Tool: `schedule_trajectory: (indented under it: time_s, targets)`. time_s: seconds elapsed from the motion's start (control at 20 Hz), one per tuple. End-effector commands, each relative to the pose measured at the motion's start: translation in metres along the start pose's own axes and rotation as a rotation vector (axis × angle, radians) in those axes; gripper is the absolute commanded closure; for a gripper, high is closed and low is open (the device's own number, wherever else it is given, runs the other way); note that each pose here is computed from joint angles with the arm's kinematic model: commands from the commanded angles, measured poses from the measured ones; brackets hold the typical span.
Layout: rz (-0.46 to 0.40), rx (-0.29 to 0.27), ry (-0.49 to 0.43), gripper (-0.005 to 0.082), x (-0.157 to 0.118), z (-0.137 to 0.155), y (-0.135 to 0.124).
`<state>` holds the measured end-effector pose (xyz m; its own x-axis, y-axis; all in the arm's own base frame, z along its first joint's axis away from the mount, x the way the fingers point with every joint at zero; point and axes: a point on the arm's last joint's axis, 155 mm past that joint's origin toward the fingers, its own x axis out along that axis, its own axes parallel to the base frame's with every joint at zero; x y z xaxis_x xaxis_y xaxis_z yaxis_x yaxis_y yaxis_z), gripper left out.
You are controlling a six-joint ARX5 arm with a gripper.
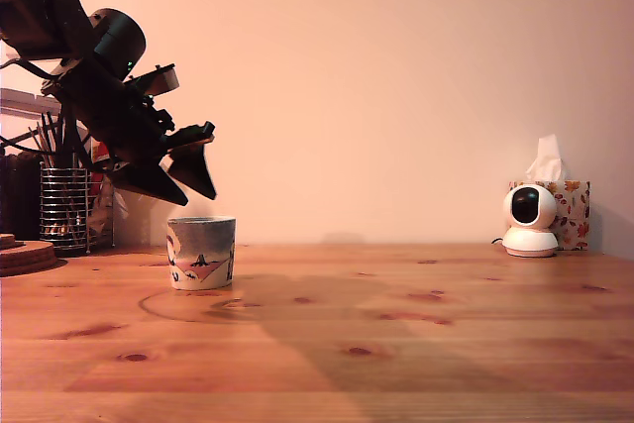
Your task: Pick up the coffee capsules on the table and drop them inside the coffee cup
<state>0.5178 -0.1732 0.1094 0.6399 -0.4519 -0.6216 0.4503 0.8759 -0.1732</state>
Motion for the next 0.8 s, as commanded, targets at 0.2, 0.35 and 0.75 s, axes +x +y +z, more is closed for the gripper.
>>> schedule_trajectory:
  time_s: [0.2,0.35,0.75]
  targets:
    - [-0.012,0.038,0.008,0.0233,0.009,-0.002,-0.006]
    - [-0.012,0.037,0.013,0.0245,0.008,-0.003,-0.006]
    - [-0.012,0.039,0.006,0.0786,-0.026,0.013,-0.016]
